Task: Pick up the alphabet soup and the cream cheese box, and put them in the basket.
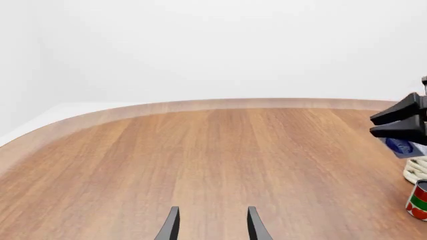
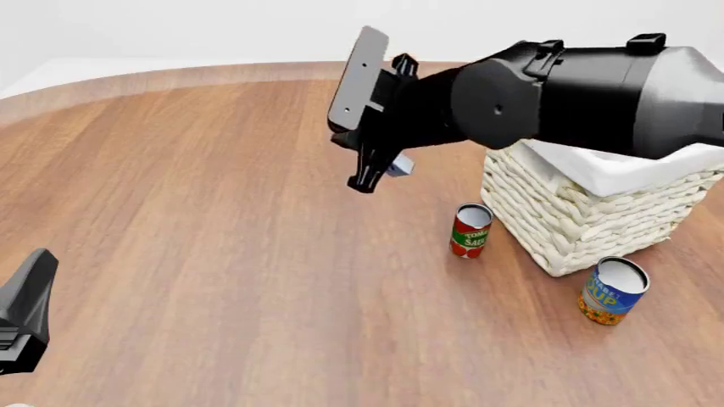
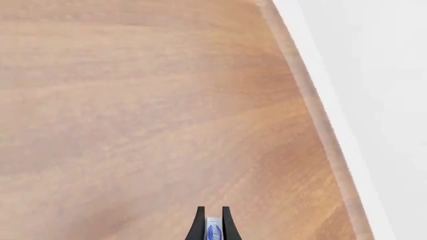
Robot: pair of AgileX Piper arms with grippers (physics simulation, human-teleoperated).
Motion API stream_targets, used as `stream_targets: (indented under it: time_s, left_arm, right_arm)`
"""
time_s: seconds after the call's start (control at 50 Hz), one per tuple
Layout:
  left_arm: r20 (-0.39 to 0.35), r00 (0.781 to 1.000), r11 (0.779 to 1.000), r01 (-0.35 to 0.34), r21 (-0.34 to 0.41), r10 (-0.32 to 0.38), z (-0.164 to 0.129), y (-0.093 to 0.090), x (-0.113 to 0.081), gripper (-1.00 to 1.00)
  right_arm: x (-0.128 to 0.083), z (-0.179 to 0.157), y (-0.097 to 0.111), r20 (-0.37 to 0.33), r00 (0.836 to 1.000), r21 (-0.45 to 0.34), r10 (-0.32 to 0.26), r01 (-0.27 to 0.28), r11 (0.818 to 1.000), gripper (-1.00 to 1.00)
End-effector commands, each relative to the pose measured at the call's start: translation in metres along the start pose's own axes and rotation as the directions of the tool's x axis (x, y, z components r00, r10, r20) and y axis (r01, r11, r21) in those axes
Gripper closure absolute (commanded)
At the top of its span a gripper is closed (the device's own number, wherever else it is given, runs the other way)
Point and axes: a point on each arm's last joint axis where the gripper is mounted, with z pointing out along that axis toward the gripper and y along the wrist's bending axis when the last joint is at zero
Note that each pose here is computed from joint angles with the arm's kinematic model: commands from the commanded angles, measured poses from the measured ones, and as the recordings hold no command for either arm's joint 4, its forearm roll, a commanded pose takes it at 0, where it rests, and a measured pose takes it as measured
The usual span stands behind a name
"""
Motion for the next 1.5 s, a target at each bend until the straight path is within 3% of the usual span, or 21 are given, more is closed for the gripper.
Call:
stream_targets:
  time_s: [0.02,0.22,0.36,0.42,0.5,0.52,0.68,0.74,0.82,0.94,0.98,1.0,1.04,1.06,1.16,1.5]
  left_arm:
    - [0.0,1.0,1.0,0.0,0.0,0.0,0.0,0.0,0.0,-1.0]
    - [0.0,1.0,1.0,0.0,0.0,0.0,0.0,0.0,0.0,-1.0]
    - [0.0,1.0,1.0,0.0,0.0,0.0,0.0,0.0,0.0,-1.0]
    - [0.0,1.0,1.0,0.0,0.0,0.0,0.0,0.0,0.0,-1.0]
    - [0.0,1.0,1.0,0.0,0.0,0.0,0.0,0.0,0.0,-1.0]
    - [0.0,1.0,1.0,0.0,0.0,0.0,0.0,0.0,0.0,-1.0]
    - [0.0,1.0,1.0,0.0,0.0,0.0,0.0,0.0,0.0,-1.0]
    - [0.0,1.0,1.0,0.0,0.0,0.0,0.0,0.0,0.0,-1.0]
    - [0.0,1.0,1.0,0.0,0.0,0.0,0.0,0.0,0.0,-1.0]
    - [0.0,1.0,1.0,0.0,0.0,0.0,0.0,0.0,0.0,-1.0]
    - [0.0,1.0,1.0,0.0,0.0,0.0,0.0,0.0,0.0,-1.0]
    - [0.0,1.0,1.0,0.0,0.0,0.0,0.0,0.0,0.0,-1.0]
    - [0.0,1.0,1.0,0.0,0.0,0.0,0.0,0.0,0.0,-1.0]
    - [0.0,1.0,1.0,0.0,0.0,0.0,0.0,0.0,0.0,-1.0]
    - [0.0,1.0,1.0,0.0,0.0,0.0,0.0,0.0,0.0,-1.0]
    - [0.0,1.0,1.0,0.0,0.0,0.0,0.0,0.0,0.0,-1.0]
  right_arm:
    - [-0.019,-0.038,0.005,0.116,0.991,0.039,0.069,-0.074,0.996,1.0]
    - [-0.018,-0.054,0.007,0.169,0.975,0.056,0.147,-0.159,0.986,1.0]
    - [-0.021,-0.063,0.012,0.2,0.966,0.051,0.166,-0.179,0.983,1.0]
    - [-0.02,-0.06,0.002,0.205,0.959,0.073,0.195,-0.213,0.974,1.0]
    - [-0.02,-0.074,0.01,0.241,0.946,0.062,0.218,-0.239,0.969,1.0]
    - [-0.02,-0.081,0.012,0.266,0.933,0.061,0.242,-0.267,0.962,1.0]
    - [-0.019,-0.088,0.012,0.296,0.913,0.059,0.28,-0.31,0.949,1.0]
    - [-0.019,-0.089,0.014,0.295,0.913,0.057,0.281,-0.311,0.949,1.0]
    - [-0.019,-0.098,0.012,0.322,0.897,0.06,0.303,-0.339,0.939,1.0]
    - [-0.019,-0.106,0.014,0.338,0.892,0.061,0.299,-0.338,0.939,1.0]
    - [-0.016,-0.105,0.014,0.341,0.886,0.061,0.313,-0.354,0.933,1.0]
    - [-0.017,-0.111,0.013,0.363,0.872,0.063,0.327,-0.373,0.926,1.0]
    - [-0.018,-0.111,0.013,0.355,0.878,0.061,0.321,-0.364,0.929,1.0]
    - [-0.018,-0.116,0.014,0.368,0.871,0.058,0.325,-0.37,0.927,1.0]
    - [-0.015,-0.111,0.009,0.36,0.869,0.072,0.338,-0.387,0.919,1.0]
    - [-0.015,-0.111,0.009,0.36,0.869,0.072,0.338,-0.387,0.919,1.0]
